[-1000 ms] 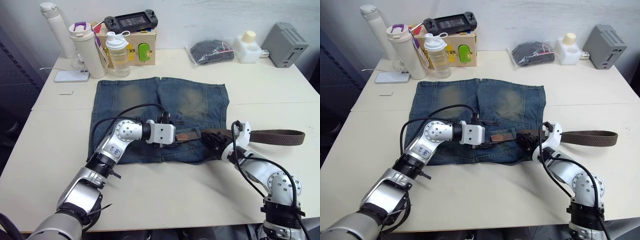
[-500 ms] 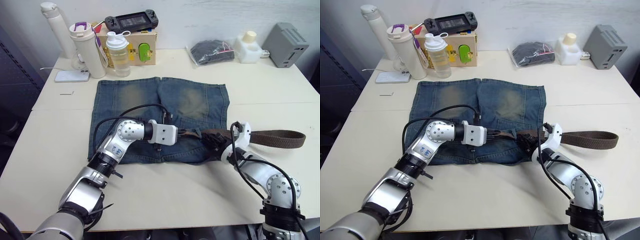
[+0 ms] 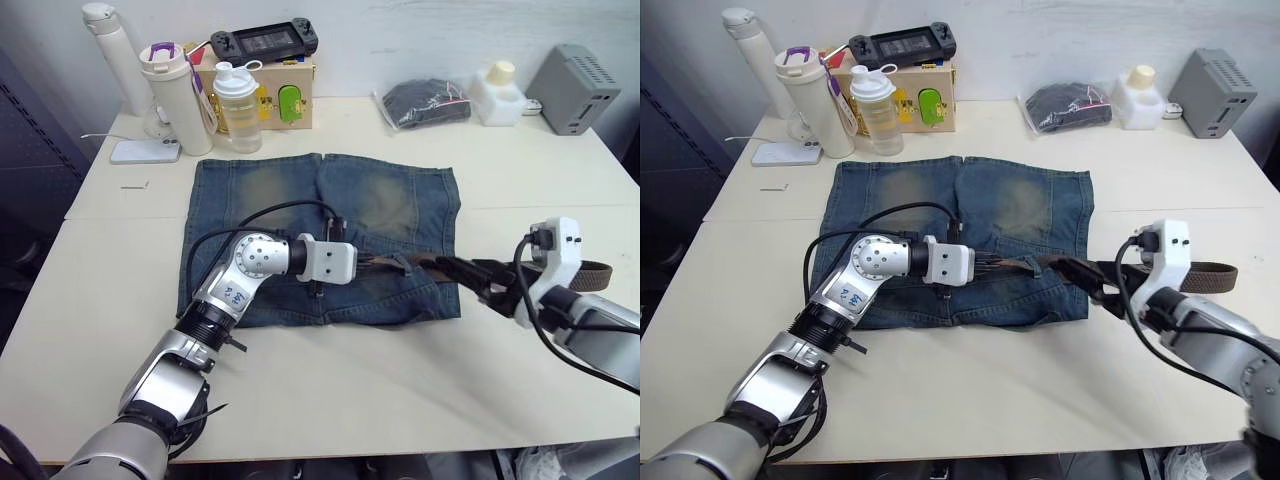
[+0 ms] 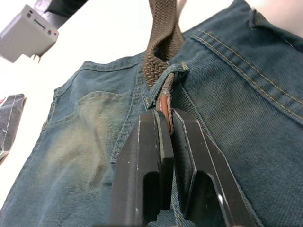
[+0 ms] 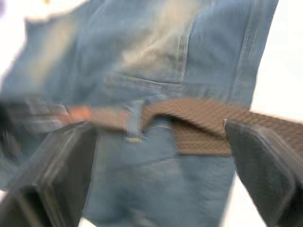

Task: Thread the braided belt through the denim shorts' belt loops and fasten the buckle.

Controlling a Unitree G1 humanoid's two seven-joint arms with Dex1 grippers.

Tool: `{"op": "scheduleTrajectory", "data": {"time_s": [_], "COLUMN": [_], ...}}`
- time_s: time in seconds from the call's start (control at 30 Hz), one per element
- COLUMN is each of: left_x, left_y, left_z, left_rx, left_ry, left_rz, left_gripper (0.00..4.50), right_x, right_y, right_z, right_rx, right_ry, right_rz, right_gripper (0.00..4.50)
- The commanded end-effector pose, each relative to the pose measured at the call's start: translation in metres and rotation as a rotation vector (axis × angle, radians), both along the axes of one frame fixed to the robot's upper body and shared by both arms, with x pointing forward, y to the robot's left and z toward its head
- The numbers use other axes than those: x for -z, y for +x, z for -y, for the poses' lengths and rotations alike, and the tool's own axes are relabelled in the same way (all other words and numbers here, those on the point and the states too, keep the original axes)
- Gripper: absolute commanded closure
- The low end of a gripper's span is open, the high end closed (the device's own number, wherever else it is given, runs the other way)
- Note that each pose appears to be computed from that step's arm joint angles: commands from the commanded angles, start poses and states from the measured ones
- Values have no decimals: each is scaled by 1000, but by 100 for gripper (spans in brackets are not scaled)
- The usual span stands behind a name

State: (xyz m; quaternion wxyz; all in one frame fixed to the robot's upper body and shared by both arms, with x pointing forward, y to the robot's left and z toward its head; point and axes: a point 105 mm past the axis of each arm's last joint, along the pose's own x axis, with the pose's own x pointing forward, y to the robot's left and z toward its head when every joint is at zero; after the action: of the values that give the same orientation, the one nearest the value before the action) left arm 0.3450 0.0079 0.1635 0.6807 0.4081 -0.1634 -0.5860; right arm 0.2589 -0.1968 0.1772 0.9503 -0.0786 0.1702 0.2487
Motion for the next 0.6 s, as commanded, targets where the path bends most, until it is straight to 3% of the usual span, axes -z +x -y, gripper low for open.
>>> {"op": "scheduleTrajectory", "data": {"time_s": [0.03,0.23,0.43,0.57,0.6], "left_x": [-22,-22,-21,-13,-13], "left_y": [-8,-17,-26,-33,-33], "left_z": [3,-9,-35,-41,-41], "left_rx": [33,49,18,13,8], "left_ry": [-82,-56,-73,-57,-61], "left_rz": [-18,10,99,124,128], "left_gripper": [435,435,435,435,435], "right_x": [7,59,65,83,89], "right_y": [-16,-16,1,7,8], "right_z": [-21,-14,-22,-23,-20], "right_rx": [-287,-512,-539,-542,-532], "right_ry": [-327,-776,-979,-1055,-1062], "right_rz": [174,329,558,572,546], "right_gripper": [6,6,6,6,29]}}
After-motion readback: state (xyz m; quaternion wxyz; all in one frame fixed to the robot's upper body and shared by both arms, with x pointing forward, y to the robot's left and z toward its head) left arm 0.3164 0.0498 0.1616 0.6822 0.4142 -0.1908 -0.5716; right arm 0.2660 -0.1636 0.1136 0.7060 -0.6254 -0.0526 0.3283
